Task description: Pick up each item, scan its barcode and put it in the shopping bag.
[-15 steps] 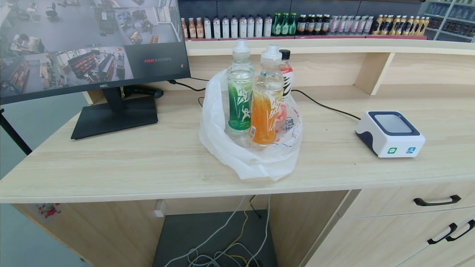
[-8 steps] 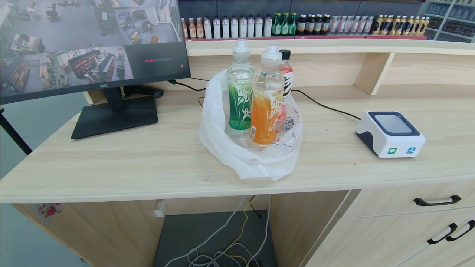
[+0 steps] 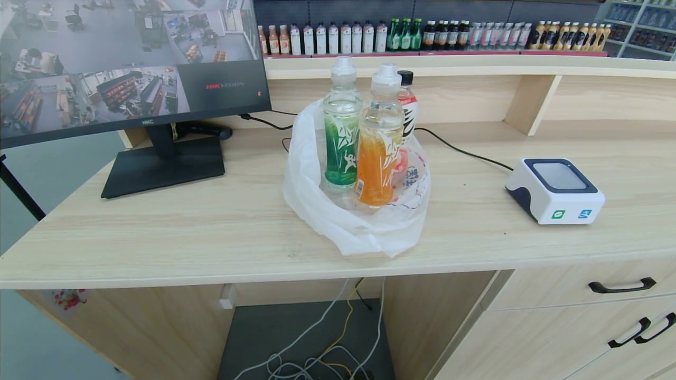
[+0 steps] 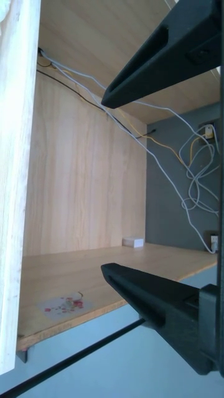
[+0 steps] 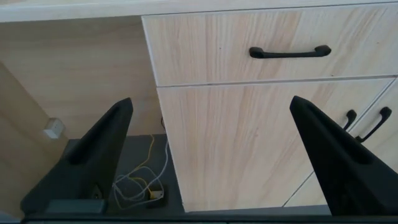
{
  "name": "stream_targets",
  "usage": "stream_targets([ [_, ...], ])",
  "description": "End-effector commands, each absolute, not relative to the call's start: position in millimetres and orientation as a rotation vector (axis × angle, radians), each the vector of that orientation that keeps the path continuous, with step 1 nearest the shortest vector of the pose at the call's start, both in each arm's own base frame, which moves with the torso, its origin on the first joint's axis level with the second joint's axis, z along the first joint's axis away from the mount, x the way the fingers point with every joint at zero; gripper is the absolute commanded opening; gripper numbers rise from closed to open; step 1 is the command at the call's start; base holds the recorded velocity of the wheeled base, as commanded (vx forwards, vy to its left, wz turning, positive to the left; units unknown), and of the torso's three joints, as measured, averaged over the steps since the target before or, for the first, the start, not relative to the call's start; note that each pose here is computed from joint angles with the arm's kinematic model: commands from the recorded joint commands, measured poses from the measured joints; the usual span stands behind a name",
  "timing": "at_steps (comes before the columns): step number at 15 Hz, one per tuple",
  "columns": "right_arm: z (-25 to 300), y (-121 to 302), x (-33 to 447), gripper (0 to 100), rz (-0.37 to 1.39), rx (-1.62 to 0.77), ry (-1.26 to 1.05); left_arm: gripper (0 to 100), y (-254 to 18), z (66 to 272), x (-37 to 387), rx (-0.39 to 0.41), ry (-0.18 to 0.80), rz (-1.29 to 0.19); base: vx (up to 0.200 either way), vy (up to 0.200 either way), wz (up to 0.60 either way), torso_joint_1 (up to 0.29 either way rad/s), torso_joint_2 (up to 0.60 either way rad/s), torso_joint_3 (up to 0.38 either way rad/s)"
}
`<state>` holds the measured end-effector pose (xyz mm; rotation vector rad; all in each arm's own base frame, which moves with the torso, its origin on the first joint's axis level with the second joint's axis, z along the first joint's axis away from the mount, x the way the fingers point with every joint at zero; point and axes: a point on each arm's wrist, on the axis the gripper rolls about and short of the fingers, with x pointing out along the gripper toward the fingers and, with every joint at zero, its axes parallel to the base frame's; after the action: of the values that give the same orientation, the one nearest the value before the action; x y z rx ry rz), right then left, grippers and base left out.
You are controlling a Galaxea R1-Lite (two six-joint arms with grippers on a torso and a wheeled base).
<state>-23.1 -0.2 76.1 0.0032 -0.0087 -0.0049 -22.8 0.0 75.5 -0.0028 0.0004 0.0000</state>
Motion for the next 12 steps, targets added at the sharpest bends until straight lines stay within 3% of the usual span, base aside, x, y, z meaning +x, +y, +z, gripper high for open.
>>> stream_targets([
  [1, 76.0, -0.2, -22.7, 100, -0.005, 0.003, -0.003, 100, 0.0, 75.5, -22.8, -0.003, 0.0, 0.0, 0.0, -0.2, 0.0, 0.002, -0.01, 0.002],
  [12, 76.3, -0.2, -22.8, 100, -0.005, 0.0, -0.003, 100, 0.0, 75.5, -22.8, -0.005, 0.0, 0.0, 0.0, -0.2, 0.0, 0.005, 0.0, 0.002],
])
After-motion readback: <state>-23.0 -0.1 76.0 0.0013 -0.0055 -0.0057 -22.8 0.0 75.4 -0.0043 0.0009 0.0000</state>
